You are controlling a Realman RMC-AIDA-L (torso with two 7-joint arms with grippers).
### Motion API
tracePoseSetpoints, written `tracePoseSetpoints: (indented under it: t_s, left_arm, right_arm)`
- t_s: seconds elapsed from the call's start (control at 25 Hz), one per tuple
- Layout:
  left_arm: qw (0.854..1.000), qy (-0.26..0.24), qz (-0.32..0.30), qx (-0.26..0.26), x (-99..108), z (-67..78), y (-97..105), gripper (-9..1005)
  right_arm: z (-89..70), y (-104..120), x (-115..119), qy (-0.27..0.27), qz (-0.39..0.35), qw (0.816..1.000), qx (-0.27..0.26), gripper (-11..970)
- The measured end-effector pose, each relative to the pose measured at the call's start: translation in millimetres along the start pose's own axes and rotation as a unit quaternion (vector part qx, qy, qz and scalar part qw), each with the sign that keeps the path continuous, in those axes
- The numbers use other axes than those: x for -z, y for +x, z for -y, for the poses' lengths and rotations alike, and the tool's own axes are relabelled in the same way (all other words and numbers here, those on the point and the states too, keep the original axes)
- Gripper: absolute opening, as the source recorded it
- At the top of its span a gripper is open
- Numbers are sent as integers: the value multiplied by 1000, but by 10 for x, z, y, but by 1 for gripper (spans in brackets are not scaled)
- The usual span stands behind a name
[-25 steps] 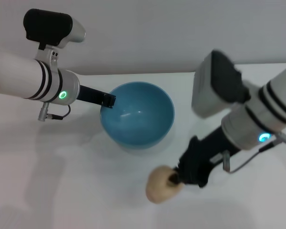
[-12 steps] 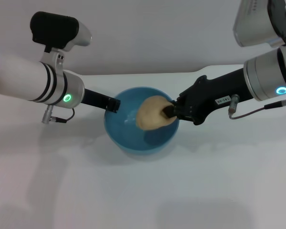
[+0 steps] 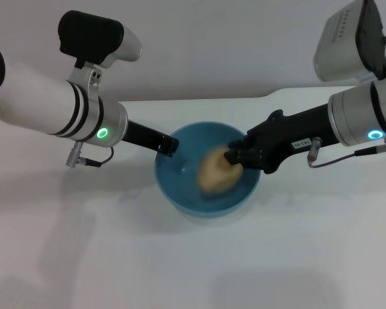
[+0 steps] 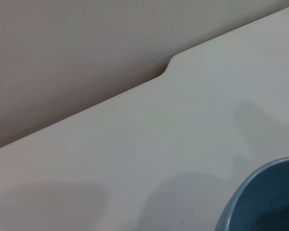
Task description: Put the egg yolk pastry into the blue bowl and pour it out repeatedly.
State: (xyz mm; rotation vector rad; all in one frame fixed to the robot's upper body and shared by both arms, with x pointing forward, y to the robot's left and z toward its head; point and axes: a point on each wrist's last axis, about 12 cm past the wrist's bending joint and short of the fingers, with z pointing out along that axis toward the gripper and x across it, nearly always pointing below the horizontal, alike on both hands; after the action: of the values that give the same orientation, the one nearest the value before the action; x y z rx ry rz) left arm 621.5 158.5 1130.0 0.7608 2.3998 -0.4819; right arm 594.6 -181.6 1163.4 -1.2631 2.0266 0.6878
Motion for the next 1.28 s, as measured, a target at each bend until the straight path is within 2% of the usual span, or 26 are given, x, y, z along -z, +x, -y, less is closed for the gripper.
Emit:
tracePoseSetpoints:
  t_s: [0.12, 0.28, 0.4, 0.44, 0.6, 0.8, 0.84, 0.92, 0.96, 1.0, 1.04, 1.08, 1.12, 1.16, 1.24, 1.28]
  left_arm:
    - [1000, 1, -1, -1, 2, 1, 11, 14]
    - [1000, 0, -3, 2, 1, -14, 49, 14]
    - [1000, -3, 1, 2, 7, -34, 74, 14]
    - [1000, -7, 5, 2, 8, -44, 81, 14]
    - [1000, -14, 18, -15, -22, -2, 99, 14]
    - [991, -40, 88, -89, -93, 208, 70, 13]
    - [991, -40, 88, -89, -93, 208, 70, 13]
    - [964, -78, 198, -161, -184, 459, 109, 13]
    - [957, -85, 218, -171, -193, 499, 116, 13]
    - [945, -97, 251, -188, -209, 567, 140, 13]
    - [929, -110, 288, -204, -218, 638, 163, 13]
    - [905, -128, 337, -227, -227, 731, 206, 13]
    - [905, -128, 337, -227, -227, 731, 206, 13]
    - [897, -133, 351, -235, -233, 762, 227, 13]
    - [871, -149, 392, -256, -222, 826, 262, 13]
    - [849, -164, 419, -275, -200, 862, 286, 13]
  right_arm:
    - [19, 0, 53, 9, 9, 1000, -2, 44]
    - [109, 28, 261, 35, 51, 998, -33, 116]
    - [180, 96, 494, 61, 104, 991, -66, 318]
    - [205, 132, 585, 71, 124, 987, -79, 355]
    - [305, 424, 918, 116, 181, 966, -143, 502]
    - [327, 895, 1091, 148, 201, 943, -222, 498]
    - [322, 990, 1103, 150, 204, 938, -239, 497]
    - [304, 1175, 1114, 154, 207, 928, -269, 496]
    - [299, 1235, 1121, 157, 208, 925, -278, 495]
    - [295, 1305, 1133, 160, 210, 921, -288, 494]
    - [287, 1361, 1139, 162, 211, 918, -295, 493]
    - [271, 1449, 1159, 166, 213, 913, -305, 493]
    - [271, 1449, 1159, 166, 213, 913, -305, 492]
    - [259, 1489, 1171, 168, 214, 911, -309, 491]
    - [239, 1557, 1200, 174, 215, 907, -318, 489]
    - [223, 1612, 1217, 177, 218, 903, -326, 489]
